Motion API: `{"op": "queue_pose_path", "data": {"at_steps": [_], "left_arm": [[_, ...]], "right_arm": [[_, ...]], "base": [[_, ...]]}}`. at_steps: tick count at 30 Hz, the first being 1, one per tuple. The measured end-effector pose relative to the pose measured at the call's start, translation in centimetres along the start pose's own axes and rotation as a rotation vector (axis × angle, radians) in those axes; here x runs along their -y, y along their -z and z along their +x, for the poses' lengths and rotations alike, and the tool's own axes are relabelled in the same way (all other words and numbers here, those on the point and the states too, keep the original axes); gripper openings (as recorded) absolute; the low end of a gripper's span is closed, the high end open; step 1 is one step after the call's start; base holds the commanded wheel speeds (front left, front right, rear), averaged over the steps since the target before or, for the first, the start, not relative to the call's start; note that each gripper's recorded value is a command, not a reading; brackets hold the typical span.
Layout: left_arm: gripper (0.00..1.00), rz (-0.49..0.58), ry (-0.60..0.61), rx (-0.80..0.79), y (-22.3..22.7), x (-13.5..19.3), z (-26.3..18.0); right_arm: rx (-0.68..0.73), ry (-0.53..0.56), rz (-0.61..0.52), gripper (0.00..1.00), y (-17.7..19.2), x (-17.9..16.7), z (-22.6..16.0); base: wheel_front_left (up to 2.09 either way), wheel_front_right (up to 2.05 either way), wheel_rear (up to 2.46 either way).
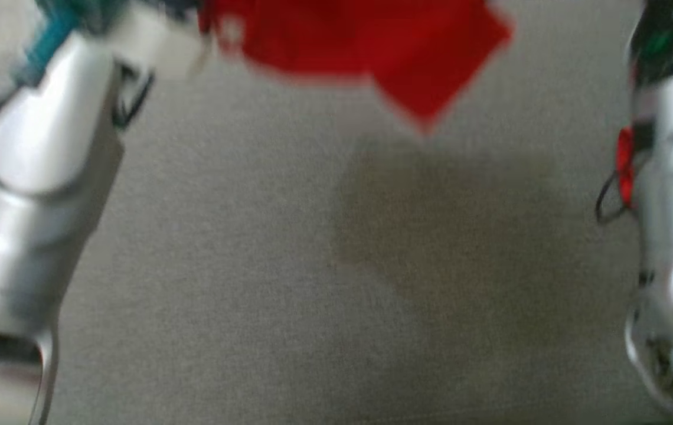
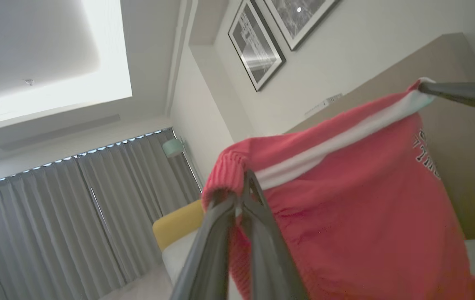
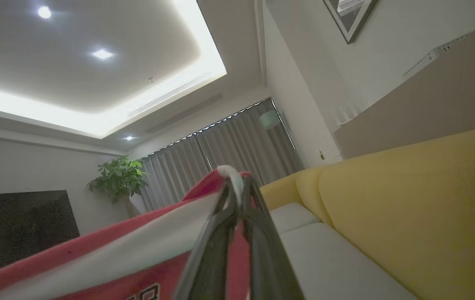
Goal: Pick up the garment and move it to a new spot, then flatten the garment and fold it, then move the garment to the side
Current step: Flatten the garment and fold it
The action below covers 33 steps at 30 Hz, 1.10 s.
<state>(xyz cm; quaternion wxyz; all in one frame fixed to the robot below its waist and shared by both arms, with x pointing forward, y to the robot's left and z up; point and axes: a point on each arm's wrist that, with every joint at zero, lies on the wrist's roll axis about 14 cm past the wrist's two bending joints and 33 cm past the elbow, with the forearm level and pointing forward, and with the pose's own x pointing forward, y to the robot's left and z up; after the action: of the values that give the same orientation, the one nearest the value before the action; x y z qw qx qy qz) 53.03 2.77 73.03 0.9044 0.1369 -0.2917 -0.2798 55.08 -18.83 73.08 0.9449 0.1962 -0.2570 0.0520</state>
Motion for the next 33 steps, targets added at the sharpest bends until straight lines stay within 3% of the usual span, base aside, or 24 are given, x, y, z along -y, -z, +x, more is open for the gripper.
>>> {"op": "queue_pose_path", "data": {"at_steps": [5,9,12,15,18,22,28,33], "left_arm": [[0.0,-0.049,-0.045,0.044,0.4,-0.5,1.3],[0.0,-0.135,-0.064,-0.06,4.3,1.2,-1.3],[0.0,-0.277,-0.067,-0.223,9.3,4.8,-6.0],[0.0,-0.435,-0.08,-0.432,14.1,10.0,-12.6],[0.0,-0.566,-0.09,-0.632,17.0,15.4,-19.8],[0.0,-0.665,-0.113,-0.775,17.5,19.4,-25.9],[0.0,-0.71,-0.16,-0.798,15.5,20.9,-29.3],[0.0,-0.712,-0.168,-0.822,14.1,22.3,-32.1]], "right_arm": [[-0.003,0.047,0.027,0.0,1.3,1.7,1.4],[-0.122,0.119,0.078,0.0,5.5,3.7,-1.4],[-0.28,0.228,0.128,0.0,10.6,6.3,-7.1],[-0.506,0.365,0.184,0.0,16.5,8.6,-16.0],[-0.692,0.459,0.209,0.0,19.9,9.4,-24.5],[-0.775,0.529,0.244,0.0,20.6,9.4,-30.5],[-0.808,0.581,0.284,0.0,19.9,8.8,-35.7],[-0.784,0.607,0.339,0.0,19.0,8.1,-37.8]], "base": [[0.0,0.0,0.0],[0.0,0.0,0.0],[0.0,0.0,0.0],[0.0,0.0,0.0],[0.0,0.0,0.0],[0.0,0.0,0.0],[0.0,0.0,0.0],[0.0,0.0,0.0]]}}
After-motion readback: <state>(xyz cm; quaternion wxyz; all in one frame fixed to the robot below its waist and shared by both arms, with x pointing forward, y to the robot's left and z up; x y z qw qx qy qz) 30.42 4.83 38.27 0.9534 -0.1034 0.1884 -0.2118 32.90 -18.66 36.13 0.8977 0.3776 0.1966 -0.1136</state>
